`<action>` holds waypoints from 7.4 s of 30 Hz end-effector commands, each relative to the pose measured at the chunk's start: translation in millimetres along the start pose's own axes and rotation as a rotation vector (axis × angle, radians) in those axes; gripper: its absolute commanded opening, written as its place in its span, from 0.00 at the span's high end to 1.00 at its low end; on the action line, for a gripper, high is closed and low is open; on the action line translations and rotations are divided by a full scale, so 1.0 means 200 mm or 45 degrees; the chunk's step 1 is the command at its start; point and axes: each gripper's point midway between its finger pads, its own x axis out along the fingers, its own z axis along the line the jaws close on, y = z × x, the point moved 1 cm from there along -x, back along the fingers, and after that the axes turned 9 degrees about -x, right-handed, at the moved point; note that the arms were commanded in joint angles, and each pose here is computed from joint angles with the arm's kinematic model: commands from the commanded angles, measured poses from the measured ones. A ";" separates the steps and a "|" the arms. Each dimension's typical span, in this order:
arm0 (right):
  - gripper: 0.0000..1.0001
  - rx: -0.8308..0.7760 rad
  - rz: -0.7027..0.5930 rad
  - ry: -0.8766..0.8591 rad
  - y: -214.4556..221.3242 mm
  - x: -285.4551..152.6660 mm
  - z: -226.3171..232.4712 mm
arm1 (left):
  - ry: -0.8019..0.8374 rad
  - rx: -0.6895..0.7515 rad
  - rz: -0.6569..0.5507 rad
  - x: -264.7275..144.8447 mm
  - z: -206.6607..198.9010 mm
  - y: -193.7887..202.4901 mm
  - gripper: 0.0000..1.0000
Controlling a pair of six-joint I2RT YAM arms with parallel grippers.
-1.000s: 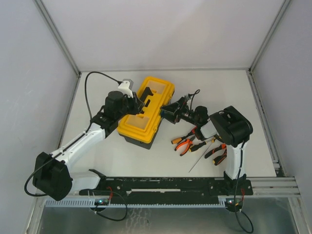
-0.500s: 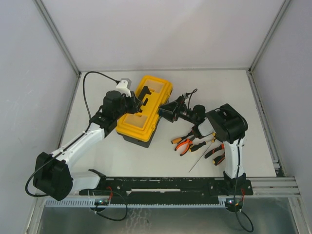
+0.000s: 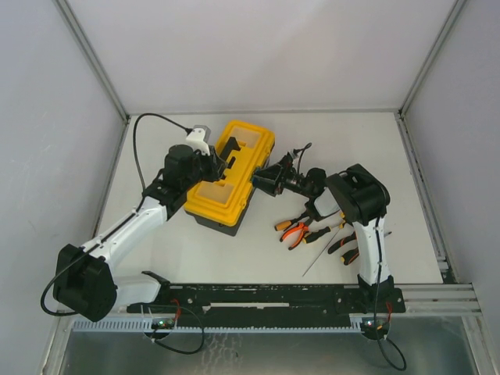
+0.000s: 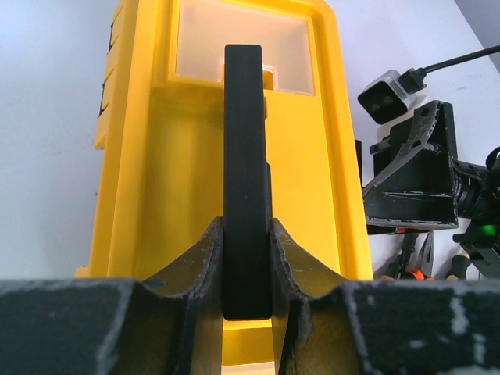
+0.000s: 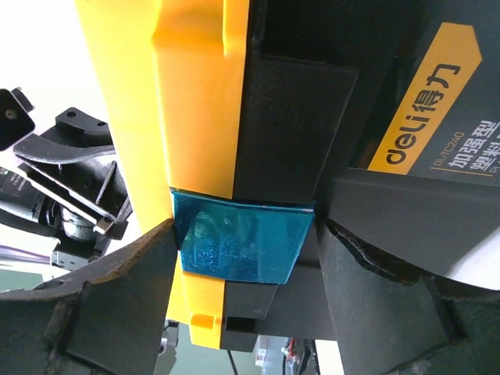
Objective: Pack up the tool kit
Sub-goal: Open the toolbox at the center of the board.
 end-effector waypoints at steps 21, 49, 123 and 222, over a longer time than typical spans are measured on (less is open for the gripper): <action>0.78 -0.129 0.051 -0.194 0.03 0.19 0.21 | 0.187 -0.028 0.493 -0.07 -0.11 0.47 1.00; 1.00 -0.430 0.010 0.394 0.01 0.08 0.35 | -0.135 0.269 0.444 -0.08 -0.05 0.47 1.00; 0.57 -0.054 0.019 -0.147 0.01 0.12 0.21 | -0.269 -0.149 -0.024 -0.24 0.32 -0.21 0.04; 0.52 -0.143 0.123 -0.319 0.04 0.07 0.58 | -0.111 0.278 0.404 0.02 0.15 0.31 1.00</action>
